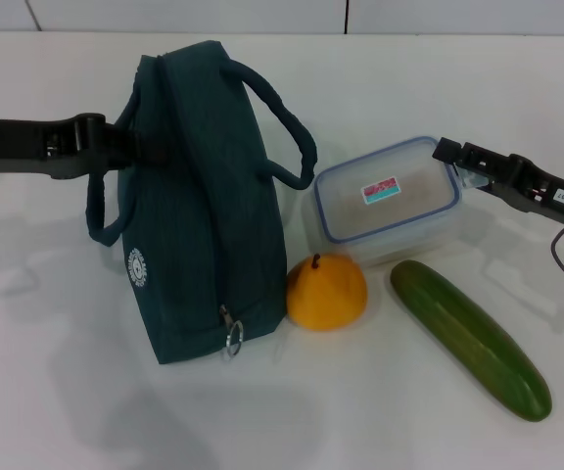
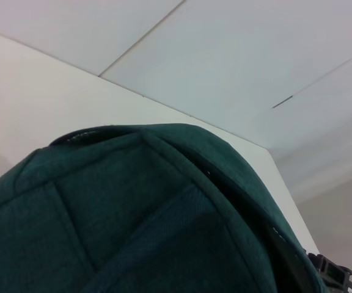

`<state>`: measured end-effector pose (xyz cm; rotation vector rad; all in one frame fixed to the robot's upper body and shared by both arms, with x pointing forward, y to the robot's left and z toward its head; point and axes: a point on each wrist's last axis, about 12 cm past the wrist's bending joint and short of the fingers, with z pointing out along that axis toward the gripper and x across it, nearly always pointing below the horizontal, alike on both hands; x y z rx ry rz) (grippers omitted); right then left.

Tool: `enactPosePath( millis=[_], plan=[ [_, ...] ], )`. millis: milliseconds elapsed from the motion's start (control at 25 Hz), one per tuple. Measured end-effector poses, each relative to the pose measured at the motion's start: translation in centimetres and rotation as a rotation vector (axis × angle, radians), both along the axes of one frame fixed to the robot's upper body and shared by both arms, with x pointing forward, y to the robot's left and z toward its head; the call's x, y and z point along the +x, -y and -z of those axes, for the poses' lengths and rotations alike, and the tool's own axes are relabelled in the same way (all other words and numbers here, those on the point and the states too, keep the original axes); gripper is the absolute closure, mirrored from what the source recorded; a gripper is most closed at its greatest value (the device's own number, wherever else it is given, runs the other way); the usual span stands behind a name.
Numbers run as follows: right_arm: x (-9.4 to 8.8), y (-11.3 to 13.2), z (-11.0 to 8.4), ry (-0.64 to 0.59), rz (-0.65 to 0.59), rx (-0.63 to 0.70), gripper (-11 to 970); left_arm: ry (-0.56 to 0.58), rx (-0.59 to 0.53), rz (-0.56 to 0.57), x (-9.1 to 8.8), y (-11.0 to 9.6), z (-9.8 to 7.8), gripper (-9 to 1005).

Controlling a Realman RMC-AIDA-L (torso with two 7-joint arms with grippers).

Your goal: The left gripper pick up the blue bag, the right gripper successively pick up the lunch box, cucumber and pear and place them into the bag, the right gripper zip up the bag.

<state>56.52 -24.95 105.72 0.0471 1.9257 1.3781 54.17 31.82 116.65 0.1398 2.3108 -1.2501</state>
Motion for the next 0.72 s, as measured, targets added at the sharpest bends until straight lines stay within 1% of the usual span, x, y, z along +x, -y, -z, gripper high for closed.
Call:
enactPosePath(
  millis=[200,640,720],
  plan=[
    [-0.11,0.17,0.16,-0.014,0.019,0.011,469,0.003,0.001,-0.001,0.06,0.0,-0.01,944],
    [-0.28,-0.38,0.42,-0.032,0.02,0.031,692,0.007,0.002,0.001,0.08,-0.01,0.15,944],
    [-0.25,-0.35,0.41,-0.031,0.023,0.034,714,0.008,0.003,0.003,0.05,-0.04,0.22,944]
  ],
)
